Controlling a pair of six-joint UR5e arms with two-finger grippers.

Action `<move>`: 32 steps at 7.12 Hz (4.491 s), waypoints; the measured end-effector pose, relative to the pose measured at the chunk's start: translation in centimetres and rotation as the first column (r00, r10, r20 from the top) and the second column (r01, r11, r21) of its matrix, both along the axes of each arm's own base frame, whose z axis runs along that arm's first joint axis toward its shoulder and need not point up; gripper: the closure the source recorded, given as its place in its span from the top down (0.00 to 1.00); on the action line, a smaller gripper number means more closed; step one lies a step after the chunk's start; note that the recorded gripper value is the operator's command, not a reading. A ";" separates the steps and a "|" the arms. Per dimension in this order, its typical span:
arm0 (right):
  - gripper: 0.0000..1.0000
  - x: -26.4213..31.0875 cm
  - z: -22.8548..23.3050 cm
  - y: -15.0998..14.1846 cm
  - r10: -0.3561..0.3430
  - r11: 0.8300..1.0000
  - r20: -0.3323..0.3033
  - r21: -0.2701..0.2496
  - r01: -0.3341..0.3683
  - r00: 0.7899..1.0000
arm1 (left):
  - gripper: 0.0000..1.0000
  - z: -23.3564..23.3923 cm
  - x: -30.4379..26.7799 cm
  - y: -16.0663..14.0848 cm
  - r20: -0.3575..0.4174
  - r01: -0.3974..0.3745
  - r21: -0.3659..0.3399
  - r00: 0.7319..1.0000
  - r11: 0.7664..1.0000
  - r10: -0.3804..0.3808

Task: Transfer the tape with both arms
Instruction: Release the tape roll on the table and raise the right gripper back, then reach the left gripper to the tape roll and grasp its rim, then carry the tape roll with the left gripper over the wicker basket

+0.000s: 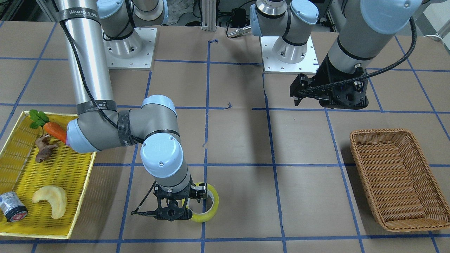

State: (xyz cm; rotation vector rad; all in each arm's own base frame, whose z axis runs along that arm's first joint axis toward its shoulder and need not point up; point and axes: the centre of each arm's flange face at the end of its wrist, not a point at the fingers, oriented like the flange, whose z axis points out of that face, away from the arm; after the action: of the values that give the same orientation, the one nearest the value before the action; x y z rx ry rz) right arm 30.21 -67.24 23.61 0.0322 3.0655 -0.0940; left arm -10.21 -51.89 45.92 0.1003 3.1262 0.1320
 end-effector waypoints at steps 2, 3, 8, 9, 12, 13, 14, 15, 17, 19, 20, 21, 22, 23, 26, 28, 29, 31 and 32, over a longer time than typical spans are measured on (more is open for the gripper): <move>1.00 -1.1 6.4 2.2 0.024 1.000 -0.024 0.004 -0.024 0.999 | 1.00 0.2 -0.2 0.0 -0.013 0.000 -0.007 1.000 1.000 0.000; 1.00 -2.6 10.4 3.7 0.043 0.999 -0.048 0.013 -0.042 0.998 | 1.00 0.4 -0.5 -0.1 -0.022 -0.003 -0.017 1.000 1.000 0.002; 1.00 -13.1 24.6 16.2 0.066 0.998 -0.083 -0.004 -0.067 0.994 | 1.00 -1.9 -5.9 -3.1 -0.104 -0.066 -0.144 0.993 0.987 0.051; 1.00 -13.7 25.4 17.8 0.065 0.998 -0.083 -0.019 -0.067 0.994 | 1.00 -3.3 -8.0 -4.3 -0.115 -0.076 -0.189 0.992 0.979 0.054; 1.00 -13.8 26.4 18.9 0.072 0.996 -0.074 -0.040 -0.075 0.995 | 0.98 -9.5 -13.5 -8.1 -0.161 -0.092 -0.275 0.986 0.957 0.048; 1.00 -13.8 26.4 18.9 0.074 0.996 -0.074 -0.040 -0.077 0.995 | 0.99 -12.0 -14.6 -9.3 -0.194 -0.101 -0.284 0.980 0.953 0.047; 1.00 -13.8 26.4 19.0 0.075 0.996 -0.073 -0.041 -0.078 0.995 | 1.00 -14.8 -15.4 -10.7 -0.222 -0.115 -0.292 0.974 0.949 0.050; 1.00 -13.8 26.4 19.0 0.075 0.996 -0.073 -0.041 -0.078 0.995 | 1.00 -17.8 -16.1 -11.8 -0.246 -0.125 -0.288 0.968 0.950 0.053; 1.00 -13.7 26.4 19.0 0.077 0.996 -0.072 -0.040 -0.080 0.994 | 1.00 -22.8 -17.8 -12.8 -0.276 -0.120 -0.265 0.960 0.957 0.044; 1.00 -13.7 26.3 19.0 0.077 0.996 -0.072 -0.040 -0.080 0.994 | 1.00 -25.8 -18.9 -13.5 -0.278 -0.112 -0.256 0.960 0.960 0.038; 1.00 -13.7 26.3 19.0 0.077 0.996 -0.072 -0.040 -0.080 0.994 | 0.92 -26.9 -19.2 -13.9 -0.277 -0.112 -0.248 0.960 0.962 0.040; 1.00 -13.7 26.3 19.0 0.076 0.996 -0.072 -0.040 -0.079 0.994 | 0.51 -27.9 -19.3 -14.0 -0.274 -0.110 -0.238 0.961 0.965 0.041; 1.00 -13.8 26.3 19.0 0.076 0.996 -0.072 -0.040 -0.079 0.994 | 0.20 -28.6 -19.3 -14.1 -0.269 -0.108 -0.231 0.962 0.967 0.043; 1.00 -13.8 26.3 19.0 0.076 0.996 -0.072 -0.040 -0.079 0.995 | 0.00 -28.5 -19.3 -14.2 -0.266 -0.107 -0.231 0.963 0.967 0.043; 1.00 -13.7 26.3 19.0 0.076 0.996 -0.071 -0.040 -0.079 0.995 | 0.00 -27.0 -19.2 -13.8 -0.255 -0.111 -0.210 0.965 0.971 0.055; 1.00 -13.7 26.3 19.0 0.076 0.996 -0.071 -0.040 -0.079 0.995 | 0.00 -25.1 -17.8 -13.6 -0.196 -0.104 -0.194 0.978 0.975 0.065; 1.00 -13.8 26.4 19.0 0.076 0.996 -0.072 -0.040 -0.079 0.995 | 0.00 -23.1 -15.5 -13.9 -0.157 -0.094 -0.179 0.985 0.979 0.066; 1.00 -13.8 26.4 19.0 0.076 0.996 -0.072 -0.041 -0.079 0.995 | 0.00 -17.8 -6.0 -15.0 -0.118 -0.059 -0.152 0.992 0.987 0.041; 1.00 -13.8 26.4 19.0 0.076 0.996 -0.072 -0.041 -0.079 0.995 | 0.00 -15.1 0.0 -15.0 -0.109 -0.042 -0.146 0.994 0.988 0.026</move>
State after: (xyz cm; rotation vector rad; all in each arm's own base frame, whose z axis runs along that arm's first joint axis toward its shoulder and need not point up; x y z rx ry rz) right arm 16.45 -48.28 49.99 -0.0942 3.1295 -0.1607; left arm -10.21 -66.88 30.86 0.0543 3.2318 -0.1090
